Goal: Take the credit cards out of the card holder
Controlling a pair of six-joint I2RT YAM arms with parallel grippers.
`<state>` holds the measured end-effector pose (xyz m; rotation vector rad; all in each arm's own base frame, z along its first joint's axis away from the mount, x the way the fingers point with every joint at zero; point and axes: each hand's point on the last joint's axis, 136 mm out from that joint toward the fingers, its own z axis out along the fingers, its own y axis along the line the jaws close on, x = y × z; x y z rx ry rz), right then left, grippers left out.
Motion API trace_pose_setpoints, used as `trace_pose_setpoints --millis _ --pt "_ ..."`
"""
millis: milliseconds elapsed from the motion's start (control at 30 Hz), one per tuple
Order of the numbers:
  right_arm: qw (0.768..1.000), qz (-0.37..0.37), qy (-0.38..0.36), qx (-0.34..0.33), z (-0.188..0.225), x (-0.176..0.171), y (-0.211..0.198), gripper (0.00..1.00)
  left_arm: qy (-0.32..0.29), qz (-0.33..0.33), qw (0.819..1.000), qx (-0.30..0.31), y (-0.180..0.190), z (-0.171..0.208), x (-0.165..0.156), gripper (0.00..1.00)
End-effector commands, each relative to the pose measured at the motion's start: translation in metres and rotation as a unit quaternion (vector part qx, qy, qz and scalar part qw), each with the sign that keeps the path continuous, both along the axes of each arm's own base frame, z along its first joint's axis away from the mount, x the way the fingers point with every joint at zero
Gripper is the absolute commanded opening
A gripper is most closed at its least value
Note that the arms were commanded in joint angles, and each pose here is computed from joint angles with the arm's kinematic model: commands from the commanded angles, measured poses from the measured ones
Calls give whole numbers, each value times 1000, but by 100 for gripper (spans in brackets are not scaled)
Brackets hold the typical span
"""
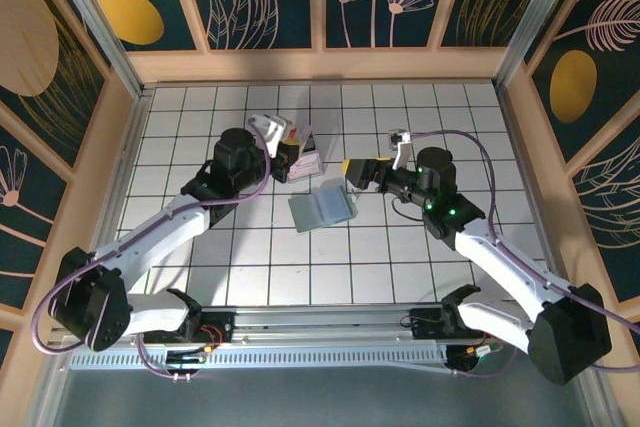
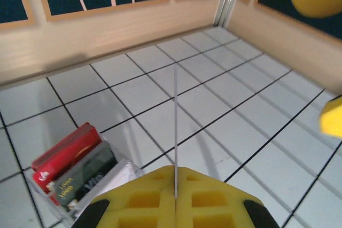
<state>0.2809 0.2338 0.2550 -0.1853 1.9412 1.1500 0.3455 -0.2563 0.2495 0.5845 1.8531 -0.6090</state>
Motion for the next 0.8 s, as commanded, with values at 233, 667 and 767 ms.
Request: trace_pose_setpoints --millis 233,667,767 --pt "994 -102 -34 -30 23 6 -40 99 -6 -108 980 169 -6 -45 35 0" --pt "983 -173 -30 -55 17 10 -68 99 -9 -188 947 259 -12 -91 48 0" --pt "981 -183 -28 -55 16 12 -71 99 0 -201 939 279 -11 -111 48 0"
